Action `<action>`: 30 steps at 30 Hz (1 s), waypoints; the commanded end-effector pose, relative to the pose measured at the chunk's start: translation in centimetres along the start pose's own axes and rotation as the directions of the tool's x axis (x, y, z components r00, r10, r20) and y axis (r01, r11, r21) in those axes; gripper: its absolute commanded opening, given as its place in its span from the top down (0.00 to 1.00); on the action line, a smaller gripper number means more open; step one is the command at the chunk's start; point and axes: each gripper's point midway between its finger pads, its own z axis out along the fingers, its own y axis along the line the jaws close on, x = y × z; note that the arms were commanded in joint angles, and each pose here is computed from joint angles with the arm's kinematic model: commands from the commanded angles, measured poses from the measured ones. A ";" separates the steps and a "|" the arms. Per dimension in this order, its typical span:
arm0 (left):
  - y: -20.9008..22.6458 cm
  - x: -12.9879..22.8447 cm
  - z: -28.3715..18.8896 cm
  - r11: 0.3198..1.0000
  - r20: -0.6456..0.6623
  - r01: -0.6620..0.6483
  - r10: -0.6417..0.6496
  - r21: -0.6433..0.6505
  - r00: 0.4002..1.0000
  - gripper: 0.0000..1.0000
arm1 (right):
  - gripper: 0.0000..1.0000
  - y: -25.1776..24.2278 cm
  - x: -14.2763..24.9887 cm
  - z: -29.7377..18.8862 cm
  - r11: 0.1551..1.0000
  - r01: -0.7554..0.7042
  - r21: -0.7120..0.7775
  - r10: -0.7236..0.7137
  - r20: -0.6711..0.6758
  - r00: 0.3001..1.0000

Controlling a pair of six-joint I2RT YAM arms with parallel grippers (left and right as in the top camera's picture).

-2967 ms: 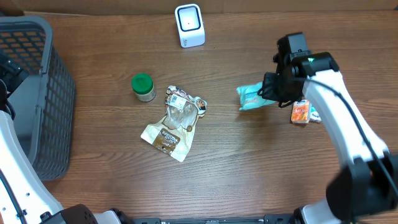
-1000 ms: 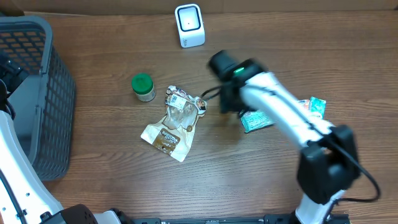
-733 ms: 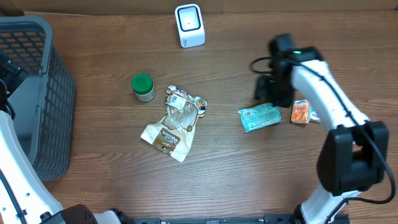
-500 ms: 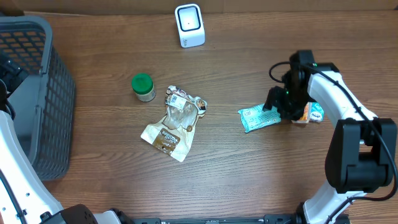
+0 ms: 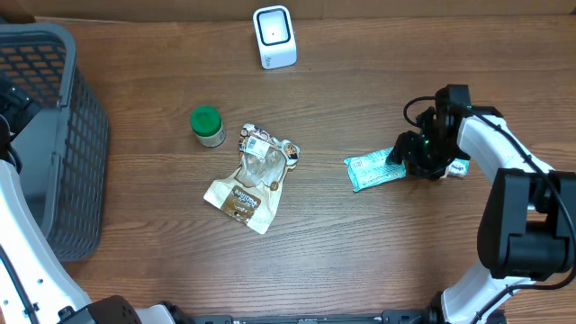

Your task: Scan the item barcode

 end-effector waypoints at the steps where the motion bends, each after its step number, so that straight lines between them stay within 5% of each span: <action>1: -0.1 -0.6 -0.2 1.000 0.013 0.027 -0.027 0.006 1.000 0.00 | 0.41 0.6 0.9 0.7 0.998 0.028 -0.056 -0.029 -0.012 0.999; 8: -0.1 -0.6 -0.3 1.000 0.013 0.027 -0.027 0.006 1.000 0.01 | 0.53 1.0 2.5 2.3 0.991 0.022 -0.134 -0.027 -0.040 0.999; 12: -0.1 -0.6 -0.2 1.000 0.013 0.027 -0.027 0.006 1.000 0.00 | 0.83 1.5 2.8 2.6 0.984 0.022 -0.175 -0.030 -0.044 0.999; 16: -0.1 -0.6 -0.2 1.000 0.013 0.027 -0.027 0.006 1.000 0.00 | 0.96 2.6 2.9 2.3 0.971 0.023 -0.239 -0.036 -0.051 0.998; 22: -0.1 -0.6 -0.2 1.000 0.013 0.027 -0.027 0.006 1.000 0.00 | 0.96 4.7 3.5 1.0 0.936 0.058 -0.347 -0.089 -0.075 0.993; 30: -0.1 -0.6 -0.3 1.000 0.013 0.027 -0.027 0.006 1.000 0.00 | 0.96 10.9 3.2 -6.7 0.775 0.218 -0.594 -0.242 0.041 0.969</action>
